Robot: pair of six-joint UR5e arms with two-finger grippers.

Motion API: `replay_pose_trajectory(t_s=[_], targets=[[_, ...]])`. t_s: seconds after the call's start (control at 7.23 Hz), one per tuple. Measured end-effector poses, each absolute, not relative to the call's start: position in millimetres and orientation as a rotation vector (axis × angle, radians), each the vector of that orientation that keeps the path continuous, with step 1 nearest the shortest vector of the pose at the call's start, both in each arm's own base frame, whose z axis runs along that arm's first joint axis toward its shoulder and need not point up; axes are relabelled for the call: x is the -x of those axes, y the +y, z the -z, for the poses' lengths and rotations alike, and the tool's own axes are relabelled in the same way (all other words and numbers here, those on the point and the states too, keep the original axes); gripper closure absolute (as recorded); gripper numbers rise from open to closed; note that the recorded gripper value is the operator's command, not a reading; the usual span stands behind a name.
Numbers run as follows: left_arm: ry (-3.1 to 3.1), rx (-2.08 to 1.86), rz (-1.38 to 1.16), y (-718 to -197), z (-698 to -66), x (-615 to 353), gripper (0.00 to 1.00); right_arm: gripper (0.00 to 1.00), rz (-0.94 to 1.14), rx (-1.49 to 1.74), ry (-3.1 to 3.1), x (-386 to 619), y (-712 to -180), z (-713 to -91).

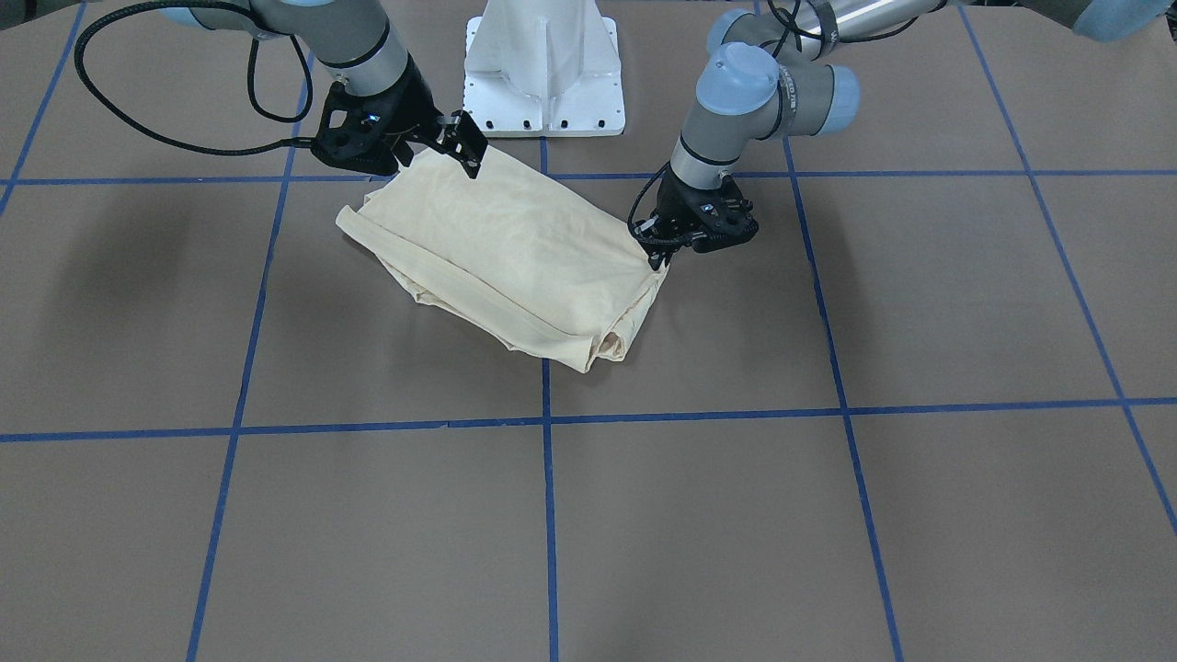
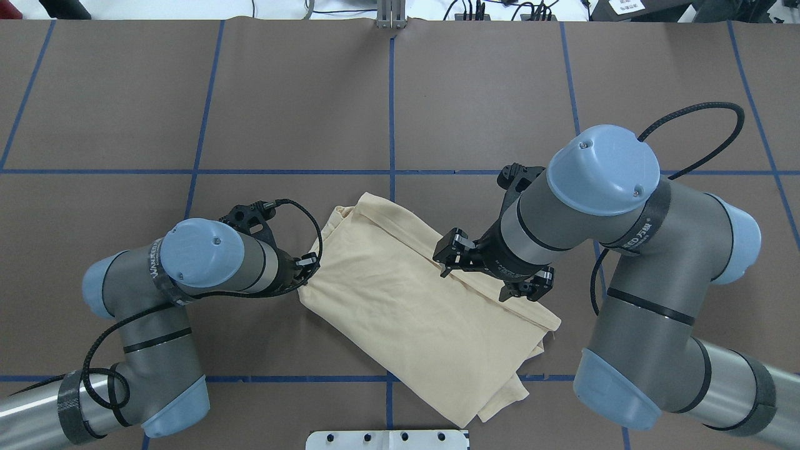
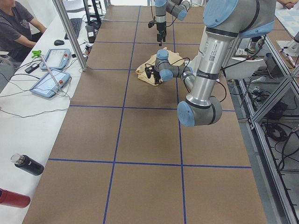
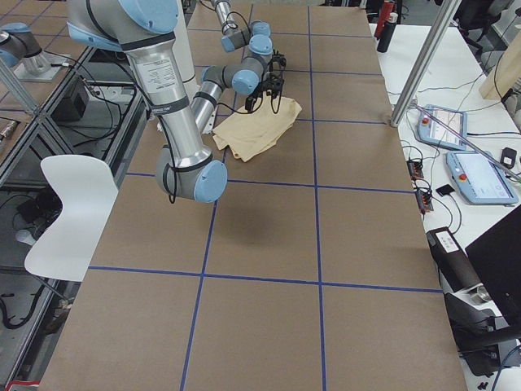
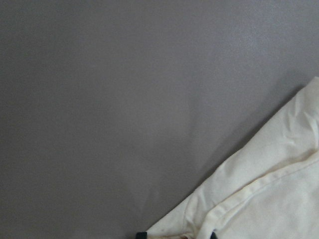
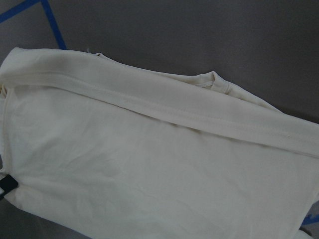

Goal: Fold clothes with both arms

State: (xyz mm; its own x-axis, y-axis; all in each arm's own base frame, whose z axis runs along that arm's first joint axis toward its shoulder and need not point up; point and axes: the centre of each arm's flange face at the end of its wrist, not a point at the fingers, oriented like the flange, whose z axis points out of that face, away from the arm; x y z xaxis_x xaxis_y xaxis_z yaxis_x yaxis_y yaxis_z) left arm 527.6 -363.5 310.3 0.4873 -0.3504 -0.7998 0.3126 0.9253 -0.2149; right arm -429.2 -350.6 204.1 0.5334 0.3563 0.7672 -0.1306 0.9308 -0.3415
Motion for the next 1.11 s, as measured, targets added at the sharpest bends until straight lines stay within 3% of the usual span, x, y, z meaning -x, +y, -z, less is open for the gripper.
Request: replay_pose_trajectory(t_s=[0.55,1.11], targets=[[1.005,0.062,0.470,-376.7,-283.9,-527.2,1.00,0.00,-0.305,0.247,-0.974,420.6,-354.9,-203.9],[0.968,0.011,0.582,-458.4,-281.4,-518.0,1.00,0.00,-0.313,0.241,-0.979,414.9,-358.2,-203.0]])
